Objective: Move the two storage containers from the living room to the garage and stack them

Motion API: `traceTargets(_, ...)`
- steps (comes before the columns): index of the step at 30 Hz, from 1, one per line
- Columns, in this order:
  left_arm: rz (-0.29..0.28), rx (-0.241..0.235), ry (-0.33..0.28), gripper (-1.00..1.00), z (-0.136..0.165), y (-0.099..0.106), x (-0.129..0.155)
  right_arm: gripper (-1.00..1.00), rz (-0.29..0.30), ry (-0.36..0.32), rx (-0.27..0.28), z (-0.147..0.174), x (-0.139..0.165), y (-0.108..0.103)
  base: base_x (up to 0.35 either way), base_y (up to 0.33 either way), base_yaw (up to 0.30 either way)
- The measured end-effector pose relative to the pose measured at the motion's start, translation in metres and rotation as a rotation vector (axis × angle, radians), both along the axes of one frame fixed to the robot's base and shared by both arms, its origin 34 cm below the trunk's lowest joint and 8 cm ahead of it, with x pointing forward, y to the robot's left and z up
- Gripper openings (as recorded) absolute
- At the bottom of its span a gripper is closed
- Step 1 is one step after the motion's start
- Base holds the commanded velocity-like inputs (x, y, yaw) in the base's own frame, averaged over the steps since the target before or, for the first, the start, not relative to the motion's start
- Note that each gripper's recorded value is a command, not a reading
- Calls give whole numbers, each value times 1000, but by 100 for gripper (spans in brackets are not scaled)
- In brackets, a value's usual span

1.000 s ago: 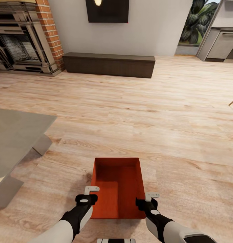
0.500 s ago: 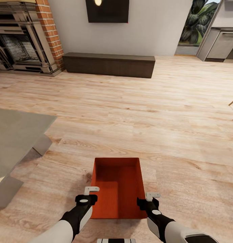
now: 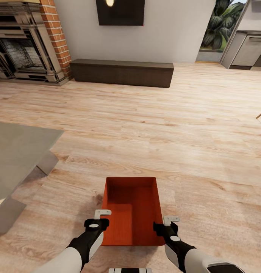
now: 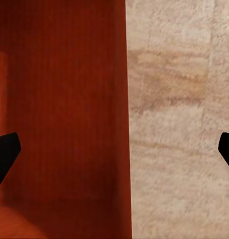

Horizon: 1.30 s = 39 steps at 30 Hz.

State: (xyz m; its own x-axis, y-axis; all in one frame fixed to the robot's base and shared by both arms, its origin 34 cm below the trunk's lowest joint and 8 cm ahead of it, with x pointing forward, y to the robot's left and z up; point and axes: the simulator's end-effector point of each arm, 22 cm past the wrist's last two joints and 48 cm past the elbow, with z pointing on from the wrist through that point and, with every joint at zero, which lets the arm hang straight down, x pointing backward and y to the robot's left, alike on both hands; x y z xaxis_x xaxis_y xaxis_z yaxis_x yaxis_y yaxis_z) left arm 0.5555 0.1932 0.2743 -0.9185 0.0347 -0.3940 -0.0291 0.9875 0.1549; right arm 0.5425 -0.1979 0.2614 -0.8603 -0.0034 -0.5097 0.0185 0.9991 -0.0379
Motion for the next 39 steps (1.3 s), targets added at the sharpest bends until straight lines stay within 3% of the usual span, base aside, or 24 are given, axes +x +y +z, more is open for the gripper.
traceTargets(25,28,-17,8,100,-1,-3,-3,100,-9,1,2,0,0,-1,0,0,0)
traceTargets(39,31,-15,6,100,-22,-1,-7,100,-9,1,2,-22,-5,-1,0,0,0)
